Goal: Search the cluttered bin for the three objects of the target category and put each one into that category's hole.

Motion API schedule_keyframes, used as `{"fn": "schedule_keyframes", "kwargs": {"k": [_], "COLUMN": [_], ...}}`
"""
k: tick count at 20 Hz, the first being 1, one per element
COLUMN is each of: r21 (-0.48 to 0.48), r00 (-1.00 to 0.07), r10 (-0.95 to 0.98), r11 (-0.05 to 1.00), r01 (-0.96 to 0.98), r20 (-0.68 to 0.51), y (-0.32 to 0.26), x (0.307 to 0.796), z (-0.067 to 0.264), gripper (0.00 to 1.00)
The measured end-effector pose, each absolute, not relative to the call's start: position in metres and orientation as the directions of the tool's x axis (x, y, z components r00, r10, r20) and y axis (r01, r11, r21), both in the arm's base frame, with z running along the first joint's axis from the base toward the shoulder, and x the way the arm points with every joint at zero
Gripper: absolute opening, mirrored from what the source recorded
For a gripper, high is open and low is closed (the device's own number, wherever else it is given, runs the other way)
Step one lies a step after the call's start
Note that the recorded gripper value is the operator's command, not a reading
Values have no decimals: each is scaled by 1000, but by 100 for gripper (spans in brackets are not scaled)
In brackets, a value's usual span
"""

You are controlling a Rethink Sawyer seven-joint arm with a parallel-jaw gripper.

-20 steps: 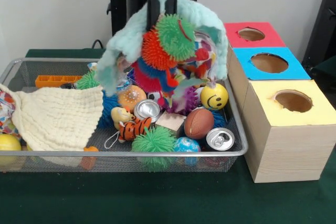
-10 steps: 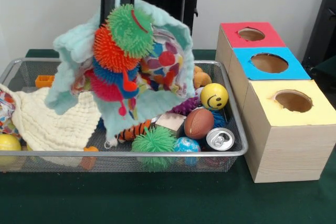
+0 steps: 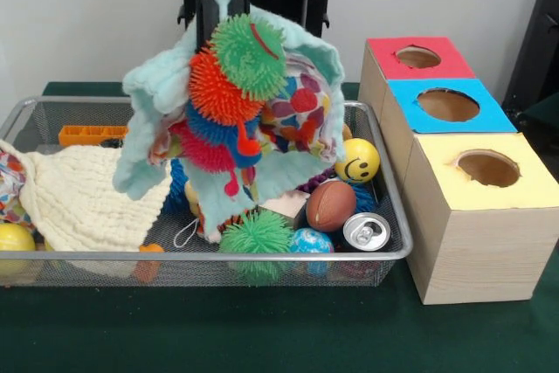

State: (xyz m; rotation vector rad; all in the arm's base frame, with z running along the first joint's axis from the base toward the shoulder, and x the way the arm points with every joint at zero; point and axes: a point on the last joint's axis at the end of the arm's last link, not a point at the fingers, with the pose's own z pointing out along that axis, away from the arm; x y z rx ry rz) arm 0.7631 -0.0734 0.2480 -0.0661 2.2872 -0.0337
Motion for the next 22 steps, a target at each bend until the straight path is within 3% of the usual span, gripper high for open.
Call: {"fn": "schedule_keyframes", "kwargs": {"k": [22], "r21": [-44], "r00": [-653], "r10": [-69], "r11": [998], "r01": [-54], "r20": [-754], "y": [-61], "x": [765], "z": [249], "gripper": [0]}}
